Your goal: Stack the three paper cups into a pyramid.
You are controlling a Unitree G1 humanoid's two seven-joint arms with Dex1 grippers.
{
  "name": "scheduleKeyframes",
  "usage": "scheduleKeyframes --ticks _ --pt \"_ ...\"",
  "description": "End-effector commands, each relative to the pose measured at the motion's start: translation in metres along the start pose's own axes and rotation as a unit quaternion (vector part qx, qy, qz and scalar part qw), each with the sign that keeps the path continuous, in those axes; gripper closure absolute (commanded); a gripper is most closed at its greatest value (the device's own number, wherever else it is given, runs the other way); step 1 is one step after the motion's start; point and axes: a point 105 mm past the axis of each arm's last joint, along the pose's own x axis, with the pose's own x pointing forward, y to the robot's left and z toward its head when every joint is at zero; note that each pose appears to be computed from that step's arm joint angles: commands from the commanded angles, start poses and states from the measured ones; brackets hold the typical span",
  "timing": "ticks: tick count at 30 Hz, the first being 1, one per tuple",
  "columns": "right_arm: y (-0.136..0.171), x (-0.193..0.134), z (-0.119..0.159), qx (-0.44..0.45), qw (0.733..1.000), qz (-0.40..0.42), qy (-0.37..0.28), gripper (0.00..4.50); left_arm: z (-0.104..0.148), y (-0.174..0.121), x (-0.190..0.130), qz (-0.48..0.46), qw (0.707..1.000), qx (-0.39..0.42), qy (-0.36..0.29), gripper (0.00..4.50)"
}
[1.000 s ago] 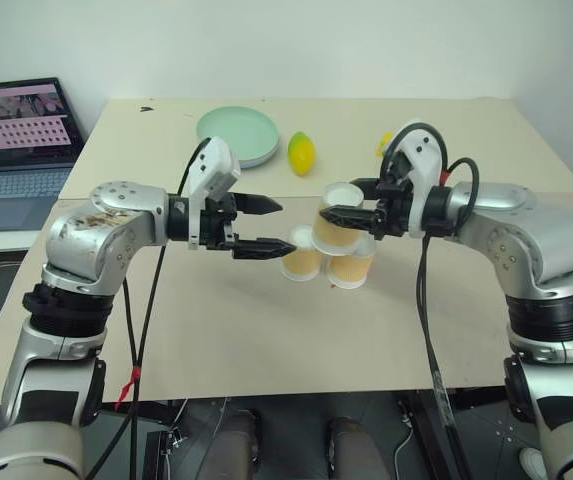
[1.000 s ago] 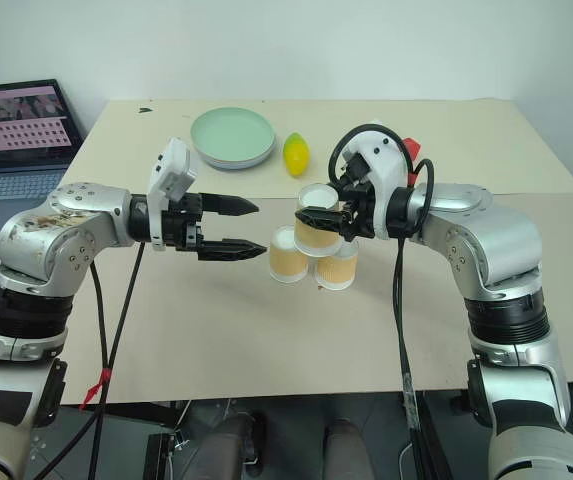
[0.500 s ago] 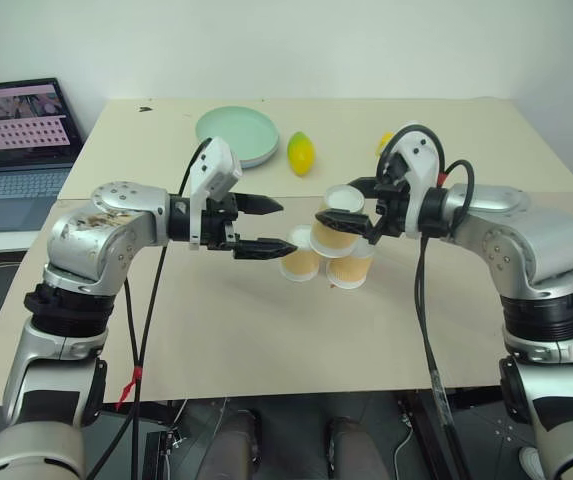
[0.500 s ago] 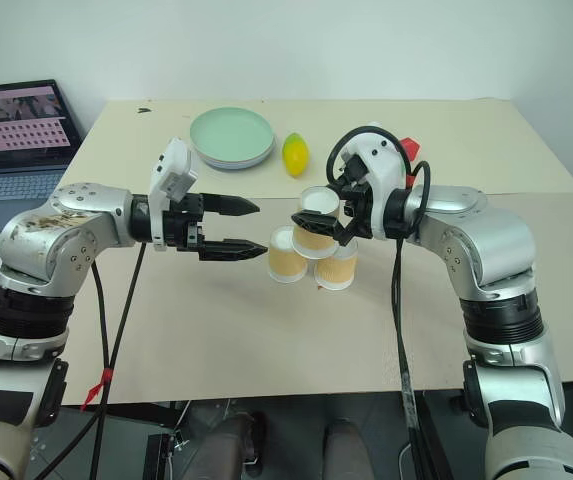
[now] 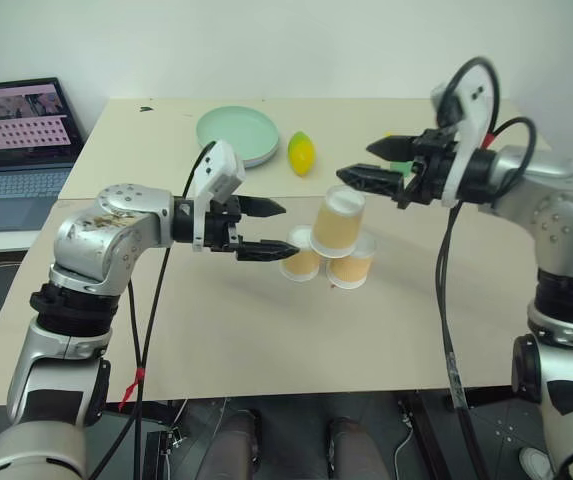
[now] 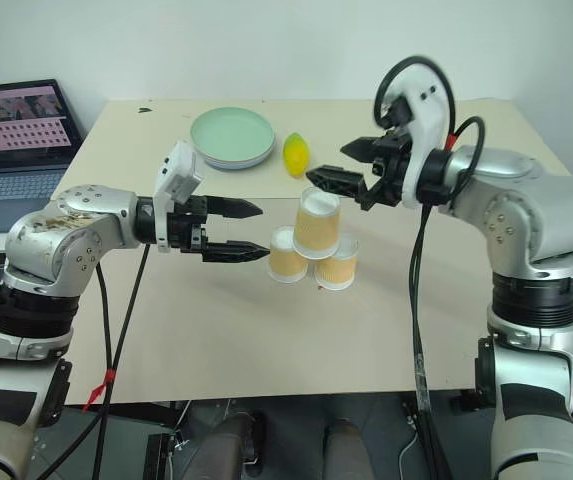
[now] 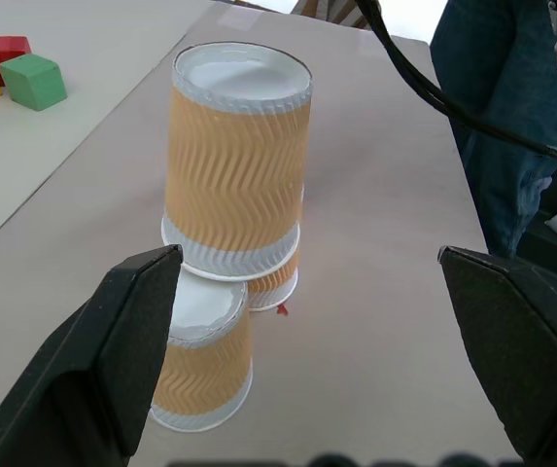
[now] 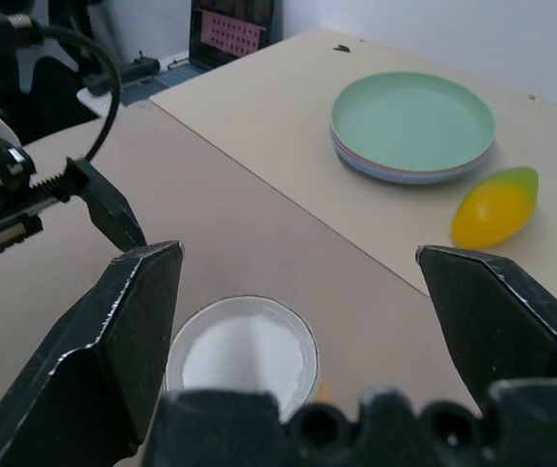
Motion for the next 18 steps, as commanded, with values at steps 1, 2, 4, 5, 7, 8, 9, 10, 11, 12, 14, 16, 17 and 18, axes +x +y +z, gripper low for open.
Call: scheduleKeyframes --ticks 1,2,4,5,7,8,9,10,11,12,14,16,17,18 --pt "-0.004 -0.017 0.02 -0.019 0.999 -0.017 -0.028 0.04 0.013 -0.001 -0.001 -0.002 1.0 0.029 -0.011 0.0" --pt "-0.006 -0.022 0.022 -0.02 0.999 -0.022 -0.029 0.04 0.014 -0.001 -0.001 -0.003 0.999 0.029 -0.011 0.0" --pt "-0.011 -0.037 0.025 -0.026 0.999 -0.034 -0.03 0.04 0.014 -0.001 -0.001 -0.005 0.999 0.03 -0.012 0.0" --pt "-0.014 -0.05 0.022 -0.03 0.999 -0.039 -0.021 0.04 0.014 -0.001 -0.003 -0.006 0.999 0.03 -0.01 0.0" --pt "-0.016 -0.063 0.018 -0.036 0.998 -0.042 -0.01 0.04 0.014 -0.002 -0.004 -0.006 0.999 0.03 -0.008 0.0" --pt "-0.014 -0.08 -0.001 -0.048 0.998 -0.036 0.02 0.04 0.011 -0.003 -0.009 -0.007 1.0 0.028 -0.002 0.0" --pt "-0.01 -0.095 -0.018 -0.054 0.997 -0.024 0.047 0.04 0.009 -0.003 -0.014 -0.006 1.0 0.024 -0.001 0.0" --pt "-0.004 -0.107 -0.032 -0.053 0.996 -0.009 0.068 0.04 0.006 -0.005 -0.018 -0.008 1.0 0.013 -0.001 0.0" --pt "0.003 -0.116 -0.042 -0.043 0.996 0.004 0.079 0.04 0.006 -0.007 -0.021 -0.011 1.0 0.004 -0.011 0.0" --pt "0.007 -0.121 -0.047 -0.035 0.996 0.011 0.079 0.04 0.007 -0.008 -0.022 -0.013 1.0 -0.001 -0.018 0.0" --pt "-0.007 -0.133 -0.076 -0.04 0.99 -0.045 0.127 0.04 0.002 0.001 -0.024 0.027 0.999 0.002 -0.031 0.0" --pt "-0.021 -0.147 -0.106 -0.06 0.976 -0.105 0.183 0.04 -0.007 0.007 -0.025 0.062 0.998 0.01 -0.032 0.0" --pt "-0.025 -0.151 -0.114 -0.064 0.971 -0.121 0.194 0.04 -0.011 0.007 -0.025 0.067 0.997 0.013 -0.031 0.0" --pt "-0.024 -0.152 -0.117 -0.066 0.973 -0.128 0.182 0.04 -0.014 0.009 -0.025 0.082 0.996 0.008 -0.036 0.0"
